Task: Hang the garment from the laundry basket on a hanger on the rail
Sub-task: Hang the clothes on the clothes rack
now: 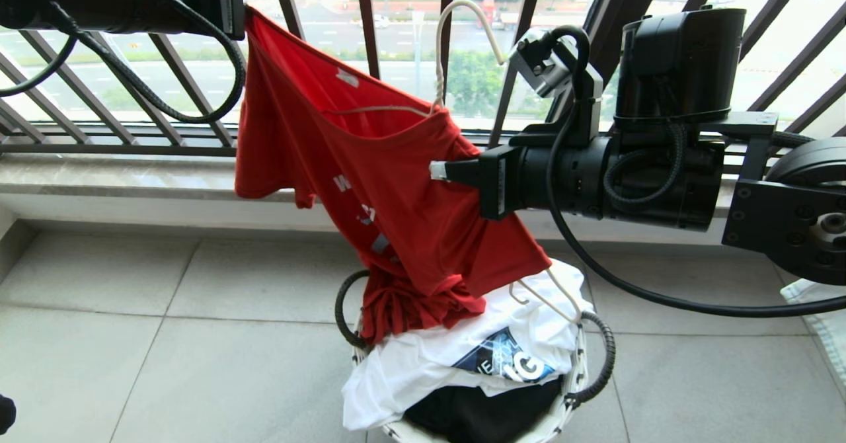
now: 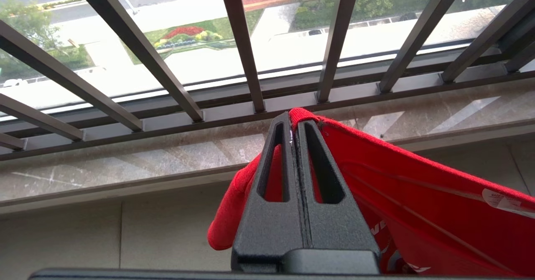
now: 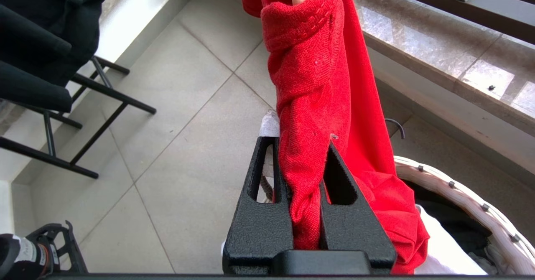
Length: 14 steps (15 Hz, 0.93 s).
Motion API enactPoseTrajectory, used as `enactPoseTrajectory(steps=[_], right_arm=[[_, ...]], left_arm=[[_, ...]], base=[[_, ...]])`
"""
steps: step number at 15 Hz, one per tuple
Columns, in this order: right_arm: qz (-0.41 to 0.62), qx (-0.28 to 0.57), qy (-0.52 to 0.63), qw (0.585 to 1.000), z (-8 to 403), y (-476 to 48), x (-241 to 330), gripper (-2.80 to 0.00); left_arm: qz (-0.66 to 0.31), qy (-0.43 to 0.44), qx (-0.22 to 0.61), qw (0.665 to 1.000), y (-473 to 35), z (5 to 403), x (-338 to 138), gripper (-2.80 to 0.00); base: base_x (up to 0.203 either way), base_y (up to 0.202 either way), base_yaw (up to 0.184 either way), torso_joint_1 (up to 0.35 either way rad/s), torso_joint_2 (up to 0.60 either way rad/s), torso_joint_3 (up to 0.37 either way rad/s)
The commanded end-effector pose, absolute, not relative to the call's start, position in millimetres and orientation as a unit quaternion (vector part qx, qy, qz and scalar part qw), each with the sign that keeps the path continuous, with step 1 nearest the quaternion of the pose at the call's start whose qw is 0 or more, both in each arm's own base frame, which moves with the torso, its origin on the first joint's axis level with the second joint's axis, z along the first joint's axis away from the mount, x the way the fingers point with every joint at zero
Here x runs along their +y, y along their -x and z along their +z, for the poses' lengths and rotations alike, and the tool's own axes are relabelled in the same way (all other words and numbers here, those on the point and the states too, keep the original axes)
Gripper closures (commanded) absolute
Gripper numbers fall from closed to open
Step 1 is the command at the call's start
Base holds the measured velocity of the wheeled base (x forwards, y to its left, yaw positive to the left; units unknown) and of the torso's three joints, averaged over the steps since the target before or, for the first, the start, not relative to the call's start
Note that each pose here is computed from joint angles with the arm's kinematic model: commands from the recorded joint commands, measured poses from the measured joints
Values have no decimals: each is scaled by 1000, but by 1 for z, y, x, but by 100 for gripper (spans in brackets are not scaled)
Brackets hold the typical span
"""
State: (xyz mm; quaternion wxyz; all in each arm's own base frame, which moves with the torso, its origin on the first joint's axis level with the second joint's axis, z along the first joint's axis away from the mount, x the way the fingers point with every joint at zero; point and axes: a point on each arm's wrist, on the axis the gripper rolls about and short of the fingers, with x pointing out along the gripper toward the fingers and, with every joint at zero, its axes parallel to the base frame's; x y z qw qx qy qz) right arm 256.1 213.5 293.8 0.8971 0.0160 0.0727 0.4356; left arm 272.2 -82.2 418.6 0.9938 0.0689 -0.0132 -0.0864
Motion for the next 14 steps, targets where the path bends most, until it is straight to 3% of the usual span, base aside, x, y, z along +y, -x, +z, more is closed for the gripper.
enactPoseTrajectory(steps=[1,14], right_arm=[[436,75,-17,897,292,-257,214,0],[437,77,-17,896,290,-262,219,0]], left_arm=[[-93,-69,-12,993,-272,418,-84,0],[-150,-53,-14,987,-266,416,-116,0]], base=[[0,0,0,0,0,0],[0,0,0,0,0,0]])
